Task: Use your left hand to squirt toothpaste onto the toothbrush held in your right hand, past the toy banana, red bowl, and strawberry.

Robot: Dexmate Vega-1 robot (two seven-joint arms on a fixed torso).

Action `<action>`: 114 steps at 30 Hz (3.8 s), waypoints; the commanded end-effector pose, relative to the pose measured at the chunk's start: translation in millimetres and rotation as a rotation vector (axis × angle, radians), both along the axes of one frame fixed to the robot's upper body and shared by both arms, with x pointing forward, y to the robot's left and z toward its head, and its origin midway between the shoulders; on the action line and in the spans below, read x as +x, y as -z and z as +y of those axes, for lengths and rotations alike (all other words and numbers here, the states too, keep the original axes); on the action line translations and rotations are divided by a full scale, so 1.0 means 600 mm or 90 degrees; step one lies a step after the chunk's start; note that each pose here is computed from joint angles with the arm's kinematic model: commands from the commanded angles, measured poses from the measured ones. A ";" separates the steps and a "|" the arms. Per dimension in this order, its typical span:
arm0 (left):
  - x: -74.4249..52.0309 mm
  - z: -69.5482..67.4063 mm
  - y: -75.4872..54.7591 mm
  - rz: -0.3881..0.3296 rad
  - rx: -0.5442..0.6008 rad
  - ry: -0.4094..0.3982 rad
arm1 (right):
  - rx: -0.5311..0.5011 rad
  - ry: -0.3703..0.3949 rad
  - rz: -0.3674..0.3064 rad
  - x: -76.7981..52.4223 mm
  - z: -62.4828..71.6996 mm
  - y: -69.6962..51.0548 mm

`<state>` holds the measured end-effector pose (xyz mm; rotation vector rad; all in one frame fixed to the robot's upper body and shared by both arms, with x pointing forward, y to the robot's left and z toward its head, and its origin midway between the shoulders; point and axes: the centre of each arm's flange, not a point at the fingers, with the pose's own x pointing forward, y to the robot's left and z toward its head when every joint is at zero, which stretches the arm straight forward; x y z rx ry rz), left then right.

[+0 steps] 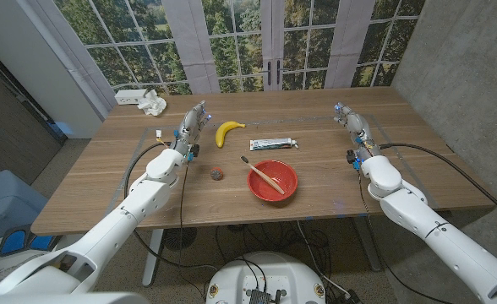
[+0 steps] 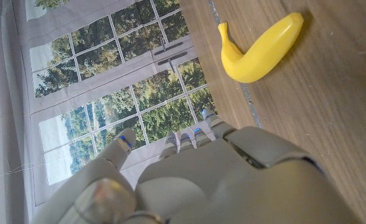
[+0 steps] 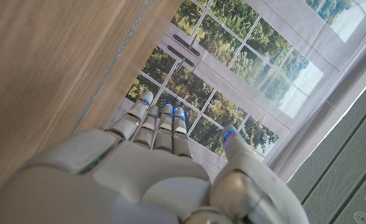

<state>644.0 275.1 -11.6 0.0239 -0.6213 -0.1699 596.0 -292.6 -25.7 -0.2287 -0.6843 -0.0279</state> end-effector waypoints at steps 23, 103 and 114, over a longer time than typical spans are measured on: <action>-0.001 -0.001 -0.002 -0.009 0.007 0.002 | -0.116 0.077 -0.037 -0.066 0.065 0.000; 0.013 -0.002 -0.011 -0.034 0.018 0.046 | -0.301 0.125 -0.051 -0.176 0.197 0.033; 0.011 0.001 -0.016 -0.048 0.016 0.051 | -0.309 0.140 -0.054 -0.195 0.216 0.044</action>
